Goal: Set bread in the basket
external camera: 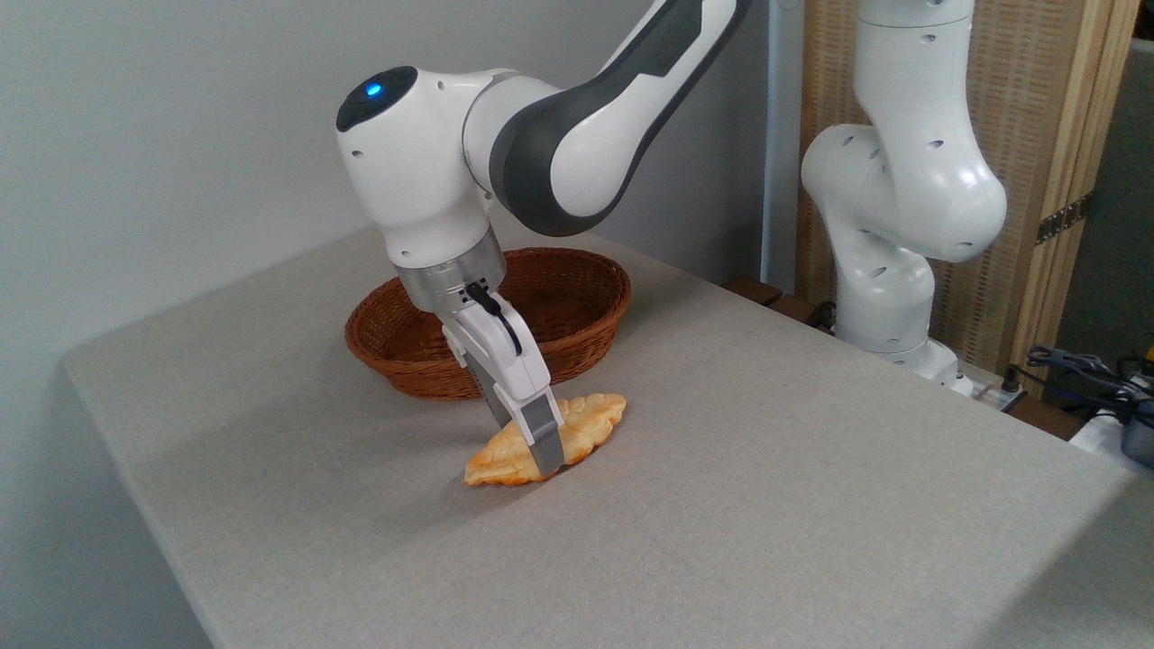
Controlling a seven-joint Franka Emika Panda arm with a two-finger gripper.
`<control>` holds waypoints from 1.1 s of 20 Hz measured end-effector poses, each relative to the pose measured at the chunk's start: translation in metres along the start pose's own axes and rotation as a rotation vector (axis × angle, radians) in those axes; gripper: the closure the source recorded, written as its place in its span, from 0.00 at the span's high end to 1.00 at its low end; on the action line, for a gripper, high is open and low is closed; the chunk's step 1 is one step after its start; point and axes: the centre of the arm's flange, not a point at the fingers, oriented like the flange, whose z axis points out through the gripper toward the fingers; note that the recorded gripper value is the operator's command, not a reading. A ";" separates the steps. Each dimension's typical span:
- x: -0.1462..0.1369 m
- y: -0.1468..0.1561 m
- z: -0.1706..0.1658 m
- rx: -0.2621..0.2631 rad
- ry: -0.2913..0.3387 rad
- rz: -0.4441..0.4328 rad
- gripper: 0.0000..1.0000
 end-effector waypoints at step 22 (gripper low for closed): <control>0.000 0.000 0.000 0.002 -0.001 0.001 0.05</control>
